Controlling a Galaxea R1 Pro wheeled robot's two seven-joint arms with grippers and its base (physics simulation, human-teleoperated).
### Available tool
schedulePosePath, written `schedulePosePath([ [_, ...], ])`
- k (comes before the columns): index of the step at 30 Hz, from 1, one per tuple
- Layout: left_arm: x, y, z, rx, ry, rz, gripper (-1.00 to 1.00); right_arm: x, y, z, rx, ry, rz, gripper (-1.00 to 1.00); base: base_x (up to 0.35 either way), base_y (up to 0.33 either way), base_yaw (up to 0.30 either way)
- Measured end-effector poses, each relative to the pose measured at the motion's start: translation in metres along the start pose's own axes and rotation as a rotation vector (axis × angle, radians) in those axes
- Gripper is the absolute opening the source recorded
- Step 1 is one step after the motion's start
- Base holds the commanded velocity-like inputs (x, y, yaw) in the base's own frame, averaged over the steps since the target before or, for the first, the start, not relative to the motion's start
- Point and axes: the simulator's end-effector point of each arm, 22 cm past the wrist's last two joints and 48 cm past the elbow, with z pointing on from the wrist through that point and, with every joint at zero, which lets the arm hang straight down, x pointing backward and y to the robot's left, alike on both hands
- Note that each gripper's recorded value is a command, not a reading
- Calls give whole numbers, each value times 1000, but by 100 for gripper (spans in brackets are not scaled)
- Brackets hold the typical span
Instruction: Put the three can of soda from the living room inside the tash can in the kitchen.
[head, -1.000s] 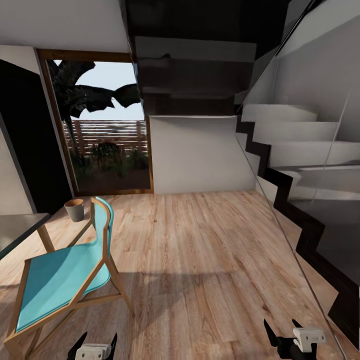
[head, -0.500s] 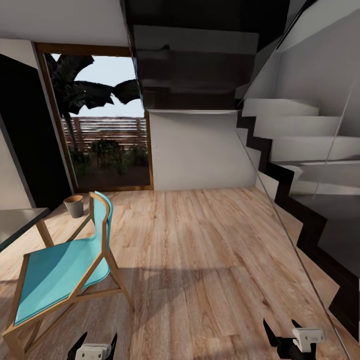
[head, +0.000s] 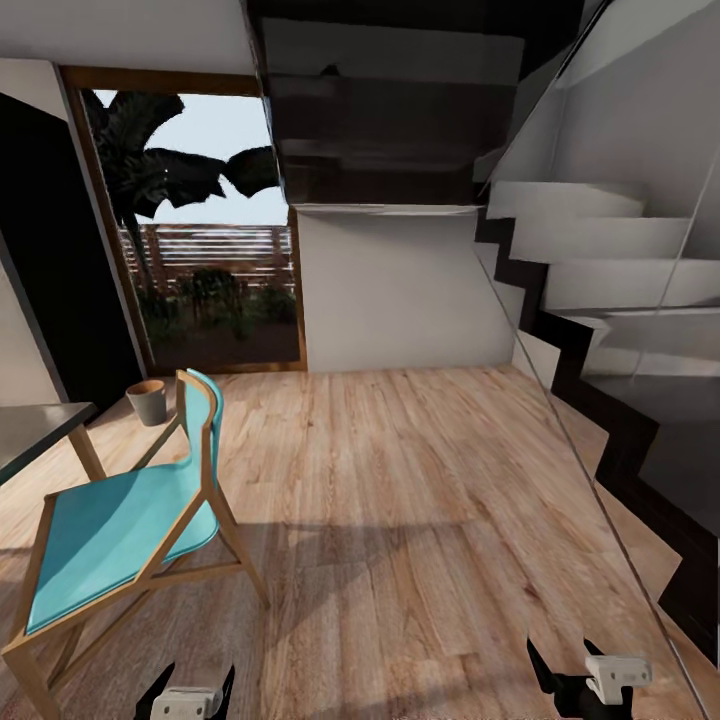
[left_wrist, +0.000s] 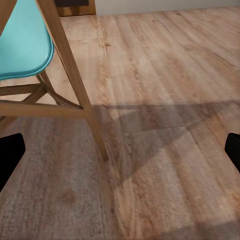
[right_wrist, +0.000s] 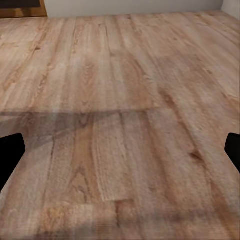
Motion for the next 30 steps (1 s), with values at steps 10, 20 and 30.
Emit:
schedulePosePath([
  [10, 27, -1, 3, -1, 16, 0, 100, 27, 0, 3, -2, 15, 0, 100, 0, 0, 0],
  [20, 54, -2, 5, 0, 32, 1, 100, 54, 0, 6, -3, 29, -2, 100, 0, 0, 0],
  [30, 66, -2, 7, -1, 35, 1, 100, 66, 0, 8, -3, 33, -3, 100, 0, 0, 0],
])
